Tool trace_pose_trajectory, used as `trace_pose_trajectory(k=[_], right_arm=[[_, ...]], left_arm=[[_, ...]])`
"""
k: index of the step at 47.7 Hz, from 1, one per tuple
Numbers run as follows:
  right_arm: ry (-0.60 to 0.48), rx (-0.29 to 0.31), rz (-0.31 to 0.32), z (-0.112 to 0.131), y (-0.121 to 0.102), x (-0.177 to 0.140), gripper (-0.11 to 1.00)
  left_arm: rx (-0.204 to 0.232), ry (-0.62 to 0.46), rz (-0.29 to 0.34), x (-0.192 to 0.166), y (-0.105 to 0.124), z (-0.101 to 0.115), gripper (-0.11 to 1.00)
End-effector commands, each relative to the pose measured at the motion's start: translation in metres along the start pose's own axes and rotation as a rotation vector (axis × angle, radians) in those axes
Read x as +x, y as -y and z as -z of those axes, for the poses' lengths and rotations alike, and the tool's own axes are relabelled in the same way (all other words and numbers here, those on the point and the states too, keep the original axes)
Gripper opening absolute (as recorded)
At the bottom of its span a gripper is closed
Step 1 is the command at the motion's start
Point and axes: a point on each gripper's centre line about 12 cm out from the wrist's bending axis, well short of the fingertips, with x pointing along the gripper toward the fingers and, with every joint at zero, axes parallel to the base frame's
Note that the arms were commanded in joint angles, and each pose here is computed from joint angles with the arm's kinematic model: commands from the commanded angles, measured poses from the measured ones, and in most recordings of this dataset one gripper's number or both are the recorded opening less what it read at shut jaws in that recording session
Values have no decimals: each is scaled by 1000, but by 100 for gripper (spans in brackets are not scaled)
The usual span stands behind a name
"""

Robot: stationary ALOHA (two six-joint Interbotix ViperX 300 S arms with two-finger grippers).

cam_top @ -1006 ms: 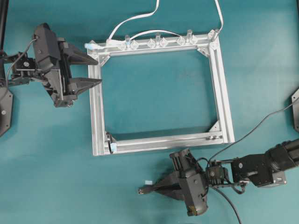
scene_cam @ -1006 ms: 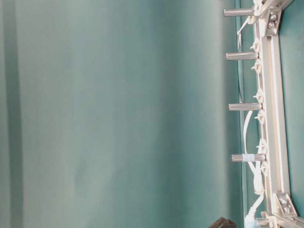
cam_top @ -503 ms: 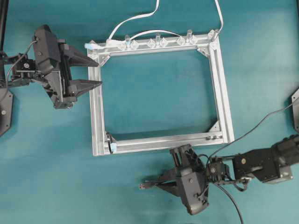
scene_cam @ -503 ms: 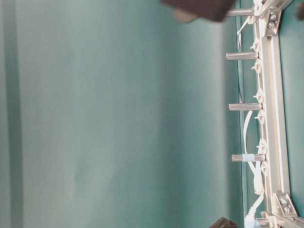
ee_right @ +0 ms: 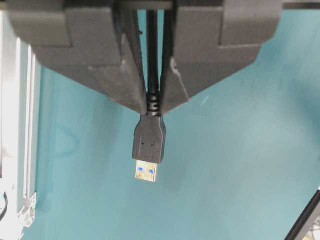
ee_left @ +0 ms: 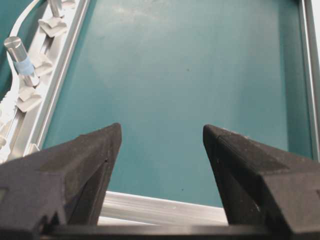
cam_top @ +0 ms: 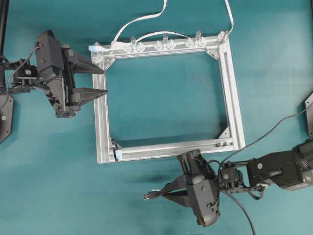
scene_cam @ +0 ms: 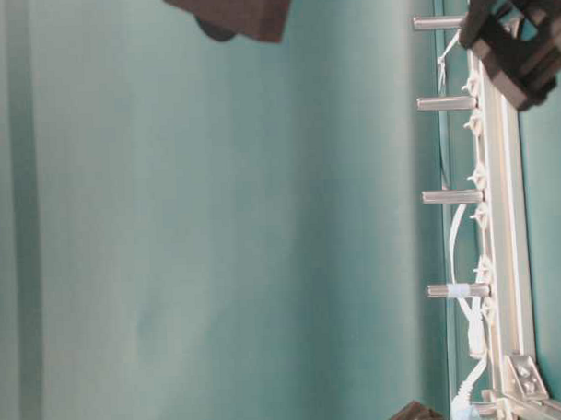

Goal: Insert the wire through the string loop located on the left side.
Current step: 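Lift the USB cable and carry it toward the zip-tie loop at the frame corner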

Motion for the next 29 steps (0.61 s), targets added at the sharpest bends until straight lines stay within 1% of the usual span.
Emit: trace_pose_trajectory(k=[1, 29], right_arm=[[46, 7, -7, -17, -2, -6, 11], [46, -1, -5, -17, -1, -7, 11]], left_arm=[[2, 29, 5, -1, 2, -9, 72], [4, 29, 8, -1, 2, -9, 72]])
